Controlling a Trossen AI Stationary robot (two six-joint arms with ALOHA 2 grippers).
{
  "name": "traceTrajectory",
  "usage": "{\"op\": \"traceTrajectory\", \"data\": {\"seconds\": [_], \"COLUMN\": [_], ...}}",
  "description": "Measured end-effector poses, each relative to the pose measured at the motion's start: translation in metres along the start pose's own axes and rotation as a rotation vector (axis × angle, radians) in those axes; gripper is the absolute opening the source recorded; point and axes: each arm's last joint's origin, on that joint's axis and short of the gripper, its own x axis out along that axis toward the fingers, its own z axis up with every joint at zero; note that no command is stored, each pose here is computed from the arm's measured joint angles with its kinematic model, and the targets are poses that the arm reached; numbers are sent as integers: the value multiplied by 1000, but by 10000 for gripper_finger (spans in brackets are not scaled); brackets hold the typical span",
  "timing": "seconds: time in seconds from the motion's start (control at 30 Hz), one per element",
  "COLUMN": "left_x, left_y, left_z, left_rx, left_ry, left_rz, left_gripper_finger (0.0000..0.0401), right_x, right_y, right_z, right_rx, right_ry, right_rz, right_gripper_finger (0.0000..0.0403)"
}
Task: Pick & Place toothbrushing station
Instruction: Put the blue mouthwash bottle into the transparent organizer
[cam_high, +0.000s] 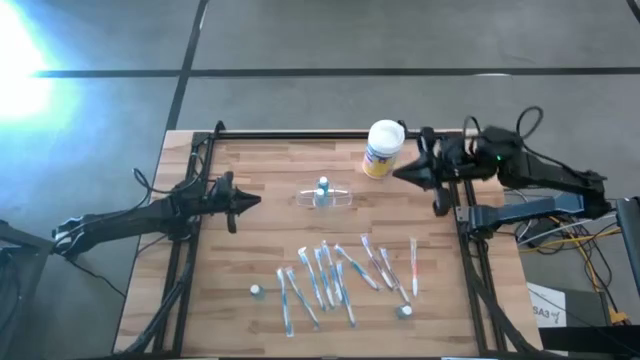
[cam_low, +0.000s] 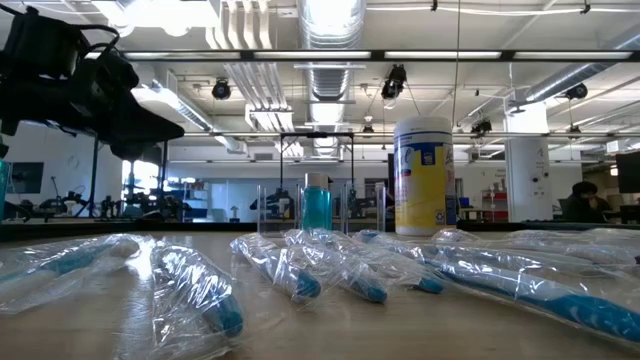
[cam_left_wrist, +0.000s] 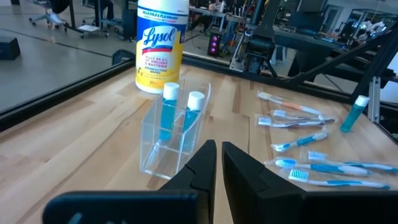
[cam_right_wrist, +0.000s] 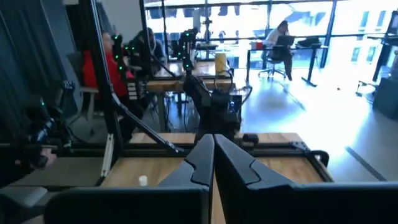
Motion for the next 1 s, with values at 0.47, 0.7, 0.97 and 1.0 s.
{"op": "traceTrajectory", "data": {"seconds": [0.47, 0.7, 0.97, 1.0], "left_x": [0, 0, 0, 0], "left_y": [0, -2, -2, -2], "left_z": [2, 3, 4, 4], "left_rx": [-16, -36, -19, -18], "left_ry": [-25, -30, -33, -33], "left_rz": [-6, -40, -58, -59], "left_gripper_finger": [30, 30, 30, 30], "right_x": [-55, -70, -78, -78], "right_y": [4, 3, 3, 2], "right_z": [-105, -142, -170, -174], "right_rx": [-24, -8, -21, -21], "right_ry": [-198, -274, -316, -316], "right_rz": [-18, -14, -14, -15], "right_gripper_finger": [8, 8, 8, 8]}}
